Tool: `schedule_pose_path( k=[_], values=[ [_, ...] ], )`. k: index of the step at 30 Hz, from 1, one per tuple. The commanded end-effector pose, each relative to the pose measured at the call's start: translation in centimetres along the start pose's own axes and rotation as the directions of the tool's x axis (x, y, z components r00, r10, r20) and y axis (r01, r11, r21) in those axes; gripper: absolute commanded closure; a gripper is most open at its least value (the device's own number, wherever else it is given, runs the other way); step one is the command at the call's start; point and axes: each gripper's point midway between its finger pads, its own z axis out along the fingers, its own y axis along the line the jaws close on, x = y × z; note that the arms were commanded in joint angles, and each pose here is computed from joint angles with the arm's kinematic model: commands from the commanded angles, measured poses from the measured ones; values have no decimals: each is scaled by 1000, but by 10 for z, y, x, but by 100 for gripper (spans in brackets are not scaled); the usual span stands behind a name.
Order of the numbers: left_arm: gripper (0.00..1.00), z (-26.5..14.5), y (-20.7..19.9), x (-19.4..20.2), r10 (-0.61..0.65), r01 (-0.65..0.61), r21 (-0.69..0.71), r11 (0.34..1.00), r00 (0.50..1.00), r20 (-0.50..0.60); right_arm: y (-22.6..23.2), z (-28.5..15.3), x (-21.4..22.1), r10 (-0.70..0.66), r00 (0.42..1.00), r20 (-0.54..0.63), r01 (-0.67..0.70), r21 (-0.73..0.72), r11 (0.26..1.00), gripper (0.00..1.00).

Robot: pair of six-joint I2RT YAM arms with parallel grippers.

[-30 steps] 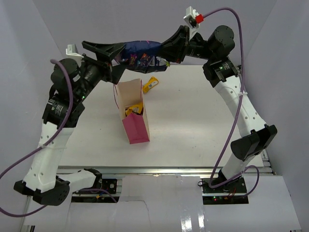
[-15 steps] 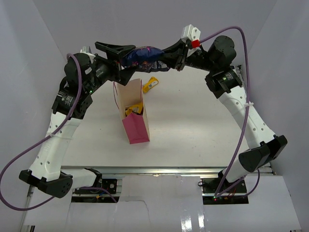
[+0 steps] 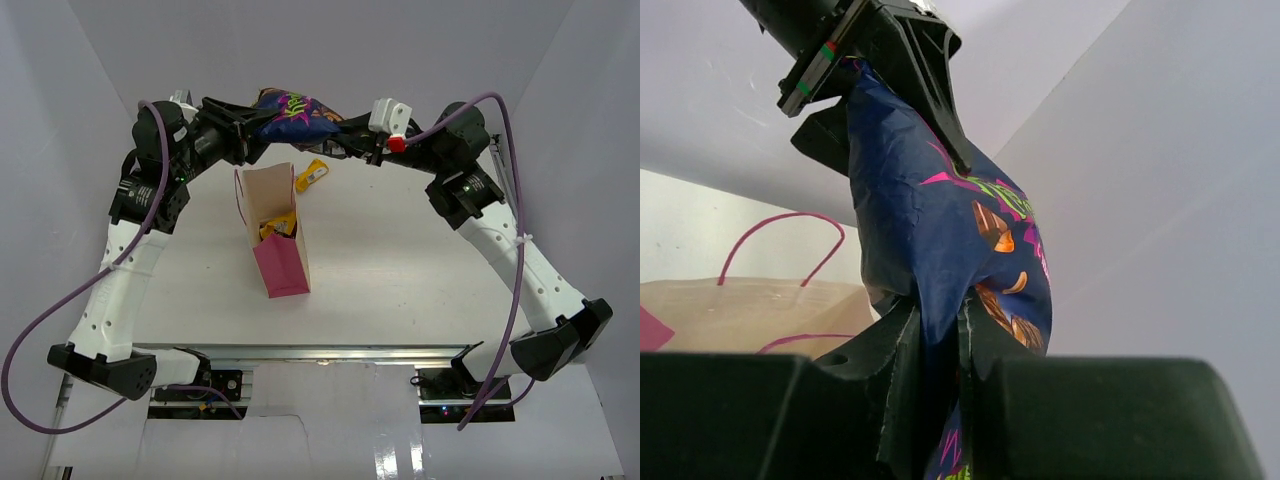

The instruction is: Place the snacks into the paper bag

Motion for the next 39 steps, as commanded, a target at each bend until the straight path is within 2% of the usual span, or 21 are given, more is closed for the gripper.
schedule_pose_path(
  k=[1,2,5,9,11,12,14,15,16,19,20,22,23,25,28,33,39],
  values=[
    [53,-6,-28,-4,35,-34,90,995,999,-8,-17,-11,-92,-285,938,196,270,98,958,92],
    [60,-6,-29,-2,47,-44,101,994,998,-28,-17,-11,-92,-286,938,196,271,101,957,92],
    [72,-8,-36,-1,100,-93,128,987,994,-53,-18,-10,-87,-274,943,188,258,106,960,92],
    [82,-16,-61,-2,264,-242,231,942,962,-69,-20,-10,-81,-257,950,176,238,126,963,90],
    [86,-20,-75,-2,393,-364,291,885,919,-45,-19,-10,-76,-237,956,172,216,130,968,87],
    [95,-26,-93,0,458,-419,343,841,888,-37,-20,-11,-76,-234,958,167,211,140,967,84],
    [100,-29,-108,2,552,-504,392,770,834,-13,-19,-11,-73,-220,961,166,197,143,970,81],
    [100,-42,-129,8,598,-544,443,713,801,20,-20,-12,-72,-208,964,164,184,150,971,76],
    [100,-35,-128,10,625,-552,462,694,781,-7,-20,-13,-72,-202,965,166,177,155,972,74],
    [100,-41,-142,16,682,-586,533,610,731,23,-19,-15,-71,-178,970,168,151,161,975,55],
    [100,-42,-146,16,694,-599,546,585,718,44,-18,-15,-70,-164,972,170,136,166,977,41],
    [100,-43,-148,15,706,-612,551,567,706,59,-17,-16,-69,-158,973,166,130,167,977,32],
    [100,-44,-148,13,709,-621,545,564,702,65,-18,-19,-70,-159,973,165,130,173,976,24],
    [100,-44,-148,11,724,-642,537,548,685,80,-16,-20,-67,-152,976,157,124,176,976,18],
    [100,-47,-148,4,743,-677,515,526,660,110,-19,-27,-64,-135,981,142,107,192,976,11],
    [100,-57,-144,-12,764,-733,450,509,626,155,-28,-47,-44,-86,993,87,64,230,971,10],
    [100,-66,-131,-29,786,-797,327,507,584,204,-40,-86,3,27,1000,-16,-21,302,953,9]
  ],
)
